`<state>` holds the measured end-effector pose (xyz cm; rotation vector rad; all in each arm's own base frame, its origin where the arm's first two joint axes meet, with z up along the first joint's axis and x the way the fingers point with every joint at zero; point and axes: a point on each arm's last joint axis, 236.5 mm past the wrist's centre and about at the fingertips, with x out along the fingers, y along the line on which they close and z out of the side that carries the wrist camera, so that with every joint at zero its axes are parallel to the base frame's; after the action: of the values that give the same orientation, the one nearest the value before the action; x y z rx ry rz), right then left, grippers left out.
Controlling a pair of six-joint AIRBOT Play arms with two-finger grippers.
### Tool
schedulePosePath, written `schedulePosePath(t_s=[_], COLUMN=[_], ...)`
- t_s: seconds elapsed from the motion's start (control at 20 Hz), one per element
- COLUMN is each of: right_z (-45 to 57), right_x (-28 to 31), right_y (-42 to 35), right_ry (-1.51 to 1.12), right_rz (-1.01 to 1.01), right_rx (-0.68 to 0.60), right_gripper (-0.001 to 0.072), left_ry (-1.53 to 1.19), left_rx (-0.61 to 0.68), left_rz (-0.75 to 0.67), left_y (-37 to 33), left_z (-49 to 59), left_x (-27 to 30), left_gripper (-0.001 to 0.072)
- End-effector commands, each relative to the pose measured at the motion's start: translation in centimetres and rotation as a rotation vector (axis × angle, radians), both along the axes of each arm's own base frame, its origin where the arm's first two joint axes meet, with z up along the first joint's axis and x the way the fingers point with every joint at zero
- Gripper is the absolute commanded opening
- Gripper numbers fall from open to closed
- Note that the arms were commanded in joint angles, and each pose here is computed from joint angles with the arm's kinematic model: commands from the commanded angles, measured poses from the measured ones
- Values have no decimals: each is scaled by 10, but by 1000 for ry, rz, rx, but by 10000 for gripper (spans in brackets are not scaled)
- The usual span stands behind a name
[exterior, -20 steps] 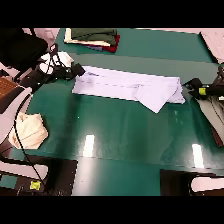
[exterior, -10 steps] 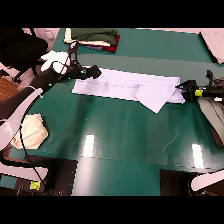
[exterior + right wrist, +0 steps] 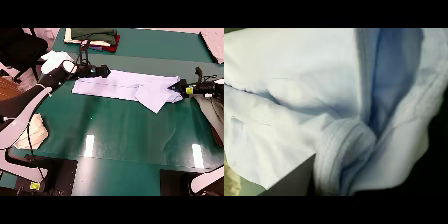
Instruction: Fold the shirts.
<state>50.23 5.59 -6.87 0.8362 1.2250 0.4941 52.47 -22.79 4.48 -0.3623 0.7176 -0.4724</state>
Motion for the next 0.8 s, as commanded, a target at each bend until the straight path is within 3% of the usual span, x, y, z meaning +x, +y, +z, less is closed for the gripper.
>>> schedulePosePath(t_s=[0.0, 0.05, 0.1, 0.15, 0.3, 0.4, 0.75], right_z=[4, 6, 11, 18, 27, 39, 128], right_x=[0, -3, -8, -14, -30, -30, -6], right_y=[11, 13, 16, 22, 28, 29, 26], right_ry=[-6, -2, -1, -3, -6, -35, -253], right_rz=[22, 34, 58, 92, 171, 180, 50], right_rx=[13, 19, 28, 35, -65, -123, -182], right_gripper=[68, 20, 20, 19, 19, 19, 19], left_ry=[-14, 2, 23, 43, 121, 148, 172], left_rx=[34, 42, 46, 42, -26, -36, -4], left_rz=[-9, -5, 4, 15, 5, -79, -220], left_y=[-10, -9, -8, -9, -29, -57, -110], left_z=[-14, -27, -42, -54, -79, -84, -101], left_x=[5, 7, 10, 13, 20, 16, -9], left_gripper=[441, 305, 140, 28, 24, 24, 22])
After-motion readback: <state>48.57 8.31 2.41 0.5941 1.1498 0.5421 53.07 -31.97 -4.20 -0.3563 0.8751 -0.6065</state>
